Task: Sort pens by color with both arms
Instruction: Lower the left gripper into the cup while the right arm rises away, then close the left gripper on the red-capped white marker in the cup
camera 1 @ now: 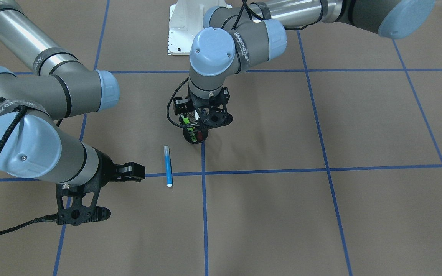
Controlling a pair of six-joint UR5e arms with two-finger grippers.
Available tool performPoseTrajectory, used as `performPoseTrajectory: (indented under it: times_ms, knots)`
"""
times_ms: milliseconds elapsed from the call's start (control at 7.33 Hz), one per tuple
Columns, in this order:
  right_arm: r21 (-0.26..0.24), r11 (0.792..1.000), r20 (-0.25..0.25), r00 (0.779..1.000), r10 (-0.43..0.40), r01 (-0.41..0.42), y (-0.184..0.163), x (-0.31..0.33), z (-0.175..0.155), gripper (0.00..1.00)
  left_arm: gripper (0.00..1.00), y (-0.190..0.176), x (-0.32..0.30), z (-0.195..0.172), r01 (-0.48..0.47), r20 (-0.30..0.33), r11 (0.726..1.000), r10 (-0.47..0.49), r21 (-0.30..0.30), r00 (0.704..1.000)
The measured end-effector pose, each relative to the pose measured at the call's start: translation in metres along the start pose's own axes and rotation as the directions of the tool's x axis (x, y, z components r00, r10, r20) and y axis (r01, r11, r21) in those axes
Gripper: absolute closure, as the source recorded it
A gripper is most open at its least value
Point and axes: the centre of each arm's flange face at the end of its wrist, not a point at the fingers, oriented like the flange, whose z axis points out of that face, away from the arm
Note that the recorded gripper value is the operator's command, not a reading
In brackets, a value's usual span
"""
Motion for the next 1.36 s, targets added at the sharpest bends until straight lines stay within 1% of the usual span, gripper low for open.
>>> performPoseTrajectory:
  times_ms: [273,409,545,682,955,1091,1364]
  knots:
    - [0.000,1.000,0.000,1.000,0.000,0.000,0.000,0.000,0.000,0.01,0.14,-0.001,-0.004,0.004,-0.094,0.012,0.995,0.095,-0.008,0.995]
    - [-0.001,1.000,0.001,1.000,0.002,-0.002,0.000,-0.001,0.000,0.01,0.17,-0.001,-0.006,0.005,-0.120,0.015,0.993,0.120,-0.010,0.993]
    - [-0.002,1.000,0.000,1.000,0.005,-0.005,0.000,0.000,0.001,0.01,0.19,0.001,-0.005,0.006,-0.133,0.015,0.991,0.133,-0.012,0.991]
    - [-0.003,1.000,0.000,1.000,0.009,-0.009,0.000,0.000,0.001,0.01,0.24,0.003,-0.005,0.007,-0.139,0.016,0.990,0.139,-0.015,0.990]
    - [-0.005,1.000,-0.003,1.000,0.018,-0.018,-0.002,0.002,0.003,0.01,0.27,0.011,-0.003,0.015,-0.147,0.021,0.989,0.148,-0.029,0.989]
    - [-0.007,1.000,-0.004,1.000,0.021,-0.021,-0.002,0.003,0.004,0.01,0.31,0.015,-0.001,0.019,-0.151,0.023,0.988,0.152,-0.035,0.988]
    - [-0.008,1.000,-0.006,1.000,0.022,-0.022,-0.002,0.004,0.005,0.01,0.43,0.022,0.001,0.022,-0.153,0.029,0.987,0.154,-0.044,0.988]
